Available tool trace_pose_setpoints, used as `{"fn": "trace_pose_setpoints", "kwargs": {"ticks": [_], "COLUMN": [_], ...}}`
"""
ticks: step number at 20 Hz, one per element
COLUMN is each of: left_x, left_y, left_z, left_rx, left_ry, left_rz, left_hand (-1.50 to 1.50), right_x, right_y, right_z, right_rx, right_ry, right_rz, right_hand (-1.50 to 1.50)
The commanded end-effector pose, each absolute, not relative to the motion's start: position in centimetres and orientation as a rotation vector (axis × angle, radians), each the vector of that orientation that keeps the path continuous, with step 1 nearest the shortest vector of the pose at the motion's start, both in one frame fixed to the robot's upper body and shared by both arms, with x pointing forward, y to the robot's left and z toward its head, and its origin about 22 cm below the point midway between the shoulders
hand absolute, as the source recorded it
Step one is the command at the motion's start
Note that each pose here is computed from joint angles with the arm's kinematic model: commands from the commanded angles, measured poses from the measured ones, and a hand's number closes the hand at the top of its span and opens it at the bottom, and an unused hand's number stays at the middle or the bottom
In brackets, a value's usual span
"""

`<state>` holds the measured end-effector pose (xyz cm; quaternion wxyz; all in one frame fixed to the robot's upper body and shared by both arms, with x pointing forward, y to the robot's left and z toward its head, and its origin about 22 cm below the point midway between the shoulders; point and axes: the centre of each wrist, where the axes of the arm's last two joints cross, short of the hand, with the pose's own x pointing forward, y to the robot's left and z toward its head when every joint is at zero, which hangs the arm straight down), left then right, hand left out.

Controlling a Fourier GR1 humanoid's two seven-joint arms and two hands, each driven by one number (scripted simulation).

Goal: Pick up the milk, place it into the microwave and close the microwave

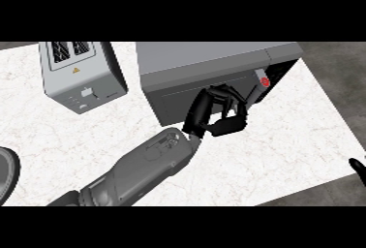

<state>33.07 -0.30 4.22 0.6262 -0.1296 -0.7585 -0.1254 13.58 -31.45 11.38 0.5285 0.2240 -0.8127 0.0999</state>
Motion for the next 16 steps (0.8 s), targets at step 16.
{"fn": "trace_pose_setpoints", "kwargs": {"ticks": [16], "left_x": [35.6], "left_y": [0.7], "left_z": [4.5], "left_rx": [-0.183], "left_ry": [-1.823], "left_rz": [-0.137], "left_hand": [1.50], "right_x": [13.9], "right_y": [-30.9], "right_z": [13.3], "right_rx": [0.665], "right_ry": [-1.942], "right_rz": [0.336], "right_hand": [-1.50]}}
